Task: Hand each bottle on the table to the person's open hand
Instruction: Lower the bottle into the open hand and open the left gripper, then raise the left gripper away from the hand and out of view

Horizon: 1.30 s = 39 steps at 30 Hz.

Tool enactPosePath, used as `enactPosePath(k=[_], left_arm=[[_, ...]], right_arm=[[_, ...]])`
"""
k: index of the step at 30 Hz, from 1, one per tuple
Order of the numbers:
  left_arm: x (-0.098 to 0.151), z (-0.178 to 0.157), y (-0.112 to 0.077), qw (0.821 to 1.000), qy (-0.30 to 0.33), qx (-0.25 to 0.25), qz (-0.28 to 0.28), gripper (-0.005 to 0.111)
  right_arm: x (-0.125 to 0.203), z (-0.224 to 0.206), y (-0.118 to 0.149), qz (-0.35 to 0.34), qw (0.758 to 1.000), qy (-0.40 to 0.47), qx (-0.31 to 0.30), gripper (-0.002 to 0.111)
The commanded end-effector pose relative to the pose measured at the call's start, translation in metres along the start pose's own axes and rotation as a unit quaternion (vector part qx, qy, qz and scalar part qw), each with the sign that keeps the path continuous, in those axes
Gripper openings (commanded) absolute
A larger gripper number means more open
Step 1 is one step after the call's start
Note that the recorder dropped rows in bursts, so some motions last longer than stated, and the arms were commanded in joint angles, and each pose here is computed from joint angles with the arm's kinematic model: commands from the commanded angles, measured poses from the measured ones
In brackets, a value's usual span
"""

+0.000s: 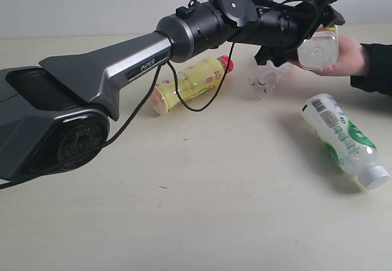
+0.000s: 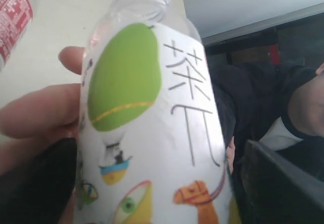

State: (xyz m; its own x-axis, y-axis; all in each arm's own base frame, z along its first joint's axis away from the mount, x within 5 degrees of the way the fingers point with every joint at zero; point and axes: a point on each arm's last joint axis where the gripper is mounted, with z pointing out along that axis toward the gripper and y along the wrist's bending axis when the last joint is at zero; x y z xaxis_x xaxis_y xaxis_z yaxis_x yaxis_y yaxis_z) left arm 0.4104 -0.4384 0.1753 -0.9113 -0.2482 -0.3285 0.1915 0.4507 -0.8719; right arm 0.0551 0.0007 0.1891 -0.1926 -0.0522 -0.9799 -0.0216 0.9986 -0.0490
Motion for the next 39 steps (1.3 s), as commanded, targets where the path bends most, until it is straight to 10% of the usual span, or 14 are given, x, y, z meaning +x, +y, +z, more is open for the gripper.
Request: enactPosePath(k=[1,39], left_arm=[[0.0,-0.001,-0.006,1.0,-0.006,0.008,0.002,0.091],[-0.04,-0.043,-0.017,0.998,0.028,-0.013,0.056,0.105]], right_arm=[[0.0,0.0,0.0,-0.003,1.0,-0.007,0.003,0.0],[0.0,0.0,0.0,-0.003,1.0,-0.007,0.003,0.0]])
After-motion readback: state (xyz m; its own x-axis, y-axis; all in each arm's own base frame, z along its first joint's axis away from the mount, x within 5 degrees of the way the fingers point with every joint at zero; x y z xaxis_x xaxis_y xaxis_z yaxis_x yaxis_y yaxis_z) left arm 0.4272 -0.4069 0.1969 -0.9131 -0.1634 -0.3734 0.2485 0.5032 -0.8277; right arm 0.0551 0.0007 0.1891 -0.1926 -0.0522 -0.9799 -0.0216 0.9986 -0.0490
